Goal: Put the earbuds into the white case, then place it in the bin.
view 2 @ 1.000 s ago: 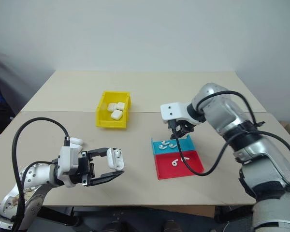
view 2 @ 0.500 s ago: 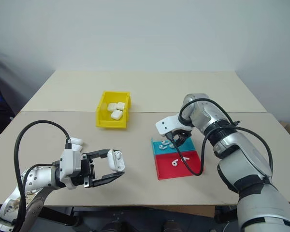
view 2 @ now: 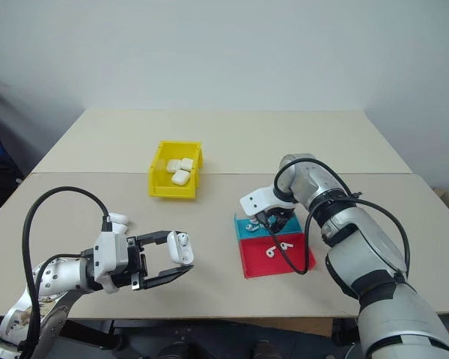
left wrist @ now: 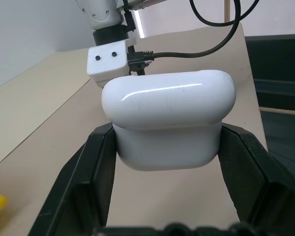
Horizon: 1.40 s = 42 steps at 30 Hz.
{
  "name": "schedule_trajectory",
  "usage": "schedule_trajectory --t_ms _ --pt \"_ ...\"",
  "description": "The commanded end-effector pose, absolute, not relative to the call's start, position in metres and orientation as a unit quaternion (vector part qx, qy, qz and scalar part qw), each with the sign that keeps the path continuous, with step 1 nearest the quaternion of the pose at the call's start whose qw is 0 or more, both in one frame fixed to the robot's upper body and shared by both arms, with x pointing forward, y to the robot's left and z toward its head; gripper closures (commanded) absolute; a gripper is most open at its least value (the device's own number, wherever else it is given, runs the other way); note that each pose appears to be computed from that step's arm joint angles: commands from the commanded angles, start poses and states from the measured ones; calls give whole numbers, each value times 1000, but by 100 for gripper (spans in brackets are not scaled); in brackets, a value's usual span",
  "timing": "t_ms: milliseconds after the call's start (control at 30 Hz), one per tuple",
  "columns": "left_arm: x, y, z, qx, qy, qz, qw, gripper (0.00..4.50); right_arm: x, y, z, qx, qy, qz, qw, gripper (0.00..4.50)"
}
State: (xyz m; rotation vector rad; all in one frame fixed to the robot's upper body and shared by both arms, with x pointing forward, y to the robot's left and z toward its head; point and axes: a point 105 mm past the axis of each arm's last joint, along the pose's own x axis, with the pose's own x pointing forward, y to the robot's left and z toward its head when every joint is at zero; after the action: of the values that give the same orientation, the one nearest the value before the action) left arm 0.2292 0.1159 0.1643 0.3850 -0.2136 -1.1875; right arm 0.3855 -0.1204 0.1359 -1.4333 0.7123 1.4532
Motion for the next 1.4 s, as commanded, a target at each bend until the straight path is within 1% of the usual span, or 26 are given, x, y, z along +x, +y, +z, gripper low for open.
schedule_trajectory --t_ms 33,667,767,800,1400 --pt "225 112 175 194 -126 -558 797 171 390 -117 149 -593 270 588 479 195" --pt "228 112 175 199 -128 -556 797 171 392 -115 149 -598 255 590 478 195" --pt "228 112 175 200 -128 -556 797 171 392 -115 149 -599 252 591 478 247" --pt "228 112 175 199 -127 -556 797 171 393 -114 149 -600 251 589 480 279" --pt "230 111 174 203 -127 -556 796 171 391 -112 149 -602 243 594 475 279"
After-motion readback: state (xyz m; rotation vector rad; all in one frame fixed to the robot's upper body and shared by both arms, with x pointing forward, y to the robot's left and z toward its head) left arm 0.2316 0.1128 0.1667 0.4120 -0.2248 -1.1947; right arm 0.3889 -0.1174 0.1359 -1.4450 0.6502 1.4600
